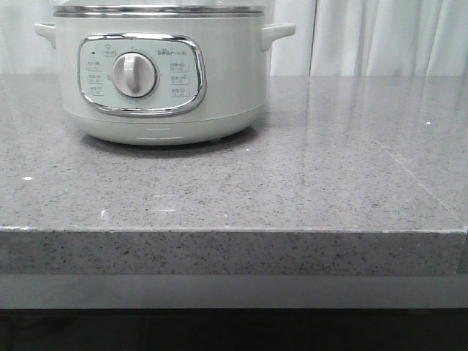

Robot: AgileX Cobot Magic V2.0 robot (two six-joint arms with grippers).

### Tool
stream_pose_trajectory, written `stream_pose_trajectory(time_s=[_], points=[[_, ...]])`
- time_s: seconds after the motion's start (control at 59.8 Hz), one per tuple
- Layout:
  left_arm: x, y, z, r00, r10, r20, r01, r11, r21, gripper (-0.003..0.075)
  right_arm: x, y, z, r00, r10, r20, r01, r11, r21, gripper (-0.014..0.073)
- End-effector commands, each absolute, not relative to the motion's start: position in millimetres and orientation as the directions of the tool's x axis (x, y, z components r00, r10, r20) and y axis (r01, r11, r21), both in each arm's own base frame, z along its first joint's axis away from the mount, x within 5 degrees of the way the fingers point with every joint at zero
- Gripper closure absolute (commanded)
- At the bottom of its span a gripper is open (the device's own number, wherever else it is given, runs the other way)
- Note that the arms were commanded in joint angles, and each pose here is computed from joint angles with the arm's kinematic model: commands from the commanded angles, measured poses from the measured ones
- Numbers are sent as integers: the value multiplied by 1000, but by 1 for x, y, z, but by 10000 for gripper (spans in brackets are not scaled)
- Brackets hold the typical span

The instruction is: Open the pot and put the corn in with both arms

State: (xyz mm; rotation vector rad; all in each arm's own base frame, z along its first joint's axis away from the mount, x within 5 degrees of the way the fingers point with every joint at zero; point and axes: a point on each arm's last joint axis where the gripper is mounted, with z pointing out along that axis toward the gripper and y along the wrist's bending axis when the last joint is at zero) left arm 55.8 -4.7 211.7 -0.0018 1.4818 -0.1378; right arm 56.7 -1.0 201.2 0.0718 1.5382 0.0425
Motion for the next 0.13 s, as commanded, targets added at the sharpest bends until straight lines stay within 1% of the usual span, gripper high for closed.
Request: stream_pose_trajectory(time_s=[0.0, 0.117], points=[[53, -4, 218, 175, -112, -978, 99, 990, -96, 741, 54, -2, 210, 140, 60, -988, 24, 998, 64, 662], [53, -4, 218, 175, -112, -978, 99, 990, -96, 741, 54, -2, 210, 140, 60, -988, 24, 998, 64, 662]])
